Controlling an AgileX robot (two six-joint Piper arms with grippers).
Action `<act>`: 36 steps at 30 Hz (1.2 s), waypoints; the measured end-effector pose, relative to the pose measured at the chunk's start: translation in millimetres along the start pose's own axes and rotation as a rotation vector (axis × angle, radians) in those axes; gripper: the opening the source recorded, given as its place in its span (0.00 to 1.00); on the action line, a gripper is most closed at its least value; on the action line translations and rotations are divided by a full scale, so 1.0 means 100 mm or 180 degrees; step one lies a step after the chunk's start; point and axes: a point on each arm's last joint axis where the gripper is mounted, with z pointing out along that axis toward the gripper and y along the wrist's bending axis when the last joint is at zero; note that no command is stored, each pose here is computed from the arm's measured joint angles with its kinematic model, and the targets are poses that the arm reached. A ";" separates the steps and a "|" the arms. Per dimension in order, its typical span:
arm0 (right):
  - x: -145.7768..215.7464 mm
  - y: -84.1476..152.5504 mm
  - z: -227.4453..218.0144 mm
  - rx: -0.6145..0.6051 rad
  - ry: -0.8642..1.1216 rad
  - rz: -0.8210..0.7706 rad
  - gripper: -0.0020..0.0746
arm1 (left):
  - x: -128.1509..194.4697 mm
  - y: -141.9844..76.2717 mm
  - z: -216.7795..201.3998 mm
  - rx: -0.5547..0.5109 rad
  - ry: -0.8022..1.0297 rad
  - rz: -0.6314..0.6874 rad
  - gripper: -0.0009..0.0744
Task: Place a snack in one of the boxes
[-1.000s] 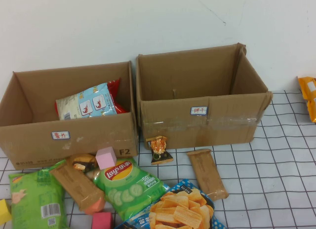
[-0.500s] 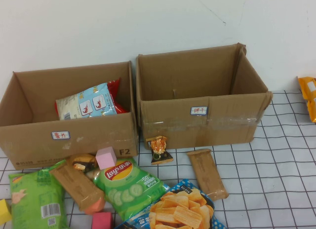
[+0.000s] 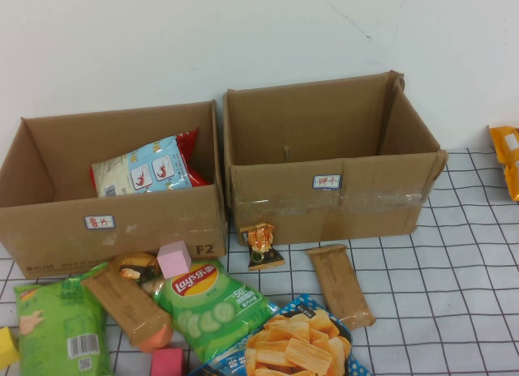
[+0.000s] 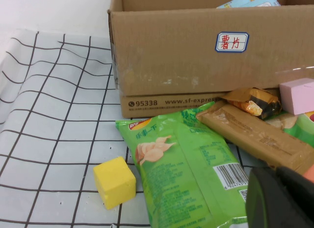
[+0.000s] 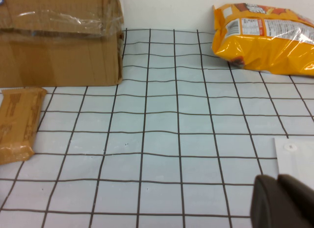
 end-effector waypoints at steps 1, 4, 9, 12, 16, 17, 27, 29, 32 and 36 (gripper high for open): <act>0.00 0.00 0.00 0.0000 0.0000 0.0000 0.02 | 0.00 0.00 0.00 0.0000 0.0000 0.0000 0.01; 0.00 0.00 0.00 0.0000 0.0000 0.0000 0.02 | 0.00 0.00 0.00 0.0010 0.0000 -0.0025 0.01; 0.00 0.00 0.00 0.0000 0.0000 0.0000 0.02 | -0.03 -0.05 0.00 0.0188 -0.0092 -0.0567 0.01; 0.00 0.00 0.00 0.0000 0.0000 0.0000 0.02 | -0.09 -0.12 -0.01 0.0499 -0.0238 -0.1814 0.01; 0.00 0.00 0.00 0.0000 0.0000 0.0000 0.02 | -0.22 -0.13 -0.04 0.0877 -0.0466 -0.3527 0.01; 0.00 0.00 0.00 0.0000 0.0000 0.0000 0.02 | -0.24 -0.11 -0.04 0.0873 -0.0563 -0.3677 0.01; 0.00 0.00 0.00 0.0000 0.0000 0.0000 0.02 | -0.30 -0.04 -0.05 0.0666 -0.0907 -0.3184 0.01; 0.00 0.00 0.00 0.0000 0.0000 0.0000 0.02 | -0.39 -0.13 -0.11 0.0814 -0.0785 -0.2574 0.01; 0.00 0.00 0.00 0.0000 0.0000 0.0000 0.02 | -0.61 -0.23 -0.21 0.0959 -0.0638 -0.1751 0.01; 0.00 0.00 0.00 0.0000 0.0000 0.0000 0.02 | -0.88 -0.31 -0.22 0.0953 -0.0123 -0.0871 0.01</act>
